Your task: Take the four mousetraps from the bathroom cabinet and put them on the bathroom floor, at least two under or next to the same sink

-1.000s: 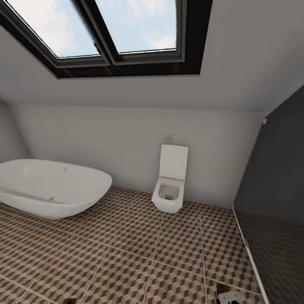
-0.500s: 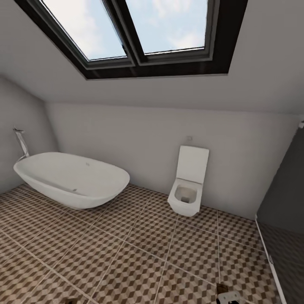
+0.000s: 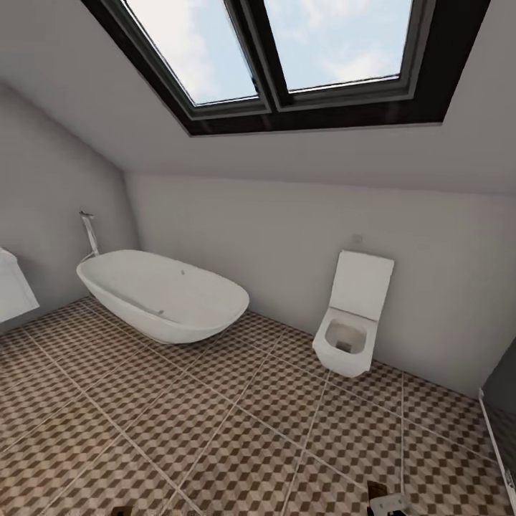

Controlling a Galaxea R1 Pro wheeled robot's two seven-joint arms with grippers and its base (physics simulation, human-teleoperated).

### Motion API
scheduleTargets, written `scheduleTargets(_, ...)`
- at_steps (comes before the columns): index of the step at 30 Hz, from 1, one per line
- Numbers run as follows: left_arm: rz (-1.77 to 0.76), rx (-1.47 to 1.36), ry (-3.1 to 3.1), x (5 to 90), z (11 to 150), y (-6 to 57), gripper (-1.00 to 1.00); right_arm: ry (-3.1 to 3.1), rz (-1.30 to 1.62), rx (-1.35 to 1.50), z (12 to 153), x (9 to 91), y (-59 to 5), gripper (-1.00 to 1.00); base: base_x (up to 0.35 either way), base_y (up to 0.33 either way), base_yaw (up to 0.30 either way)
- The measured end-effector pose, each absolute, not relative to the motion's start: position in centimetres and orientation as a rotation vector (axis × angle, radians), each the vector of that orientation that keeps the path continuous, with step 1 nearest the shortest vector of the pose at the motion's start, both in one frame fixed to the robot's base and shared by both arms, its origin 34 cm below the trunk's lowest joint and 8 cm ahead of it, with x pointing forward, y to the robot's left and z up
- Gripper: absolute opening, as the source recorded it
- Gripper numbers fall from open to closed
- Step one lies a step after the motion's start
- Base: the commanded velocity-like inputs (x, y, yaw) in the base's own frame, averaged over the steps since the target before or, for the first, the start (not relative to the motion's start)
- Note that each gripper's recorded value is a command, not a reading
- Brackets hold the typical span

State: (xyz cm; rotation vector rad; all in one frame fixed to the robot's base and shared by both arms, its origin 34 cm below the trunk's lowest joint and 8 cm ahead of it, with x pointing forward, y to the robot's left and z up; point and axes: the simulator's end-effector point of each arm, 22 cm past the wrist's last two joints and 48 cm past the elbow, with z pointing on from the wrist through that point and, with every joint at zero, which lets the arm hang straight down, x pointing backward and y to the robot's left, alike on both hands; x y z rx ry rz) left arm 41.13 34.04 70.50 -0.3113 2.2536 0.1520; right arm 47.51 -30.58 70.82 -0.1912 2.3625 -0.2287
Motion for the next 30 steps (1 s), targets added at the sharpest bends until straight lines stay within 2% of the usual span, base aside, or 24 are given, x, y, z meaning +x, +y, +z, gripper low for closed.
scheduleTargets(30,0.133,-0.336,2.360,39.6,68.8,33.7,-1.00,2.363,-0.229,-0.191,70.8,47.5,-30.6,-1.00,0.000,0.000,0.300)
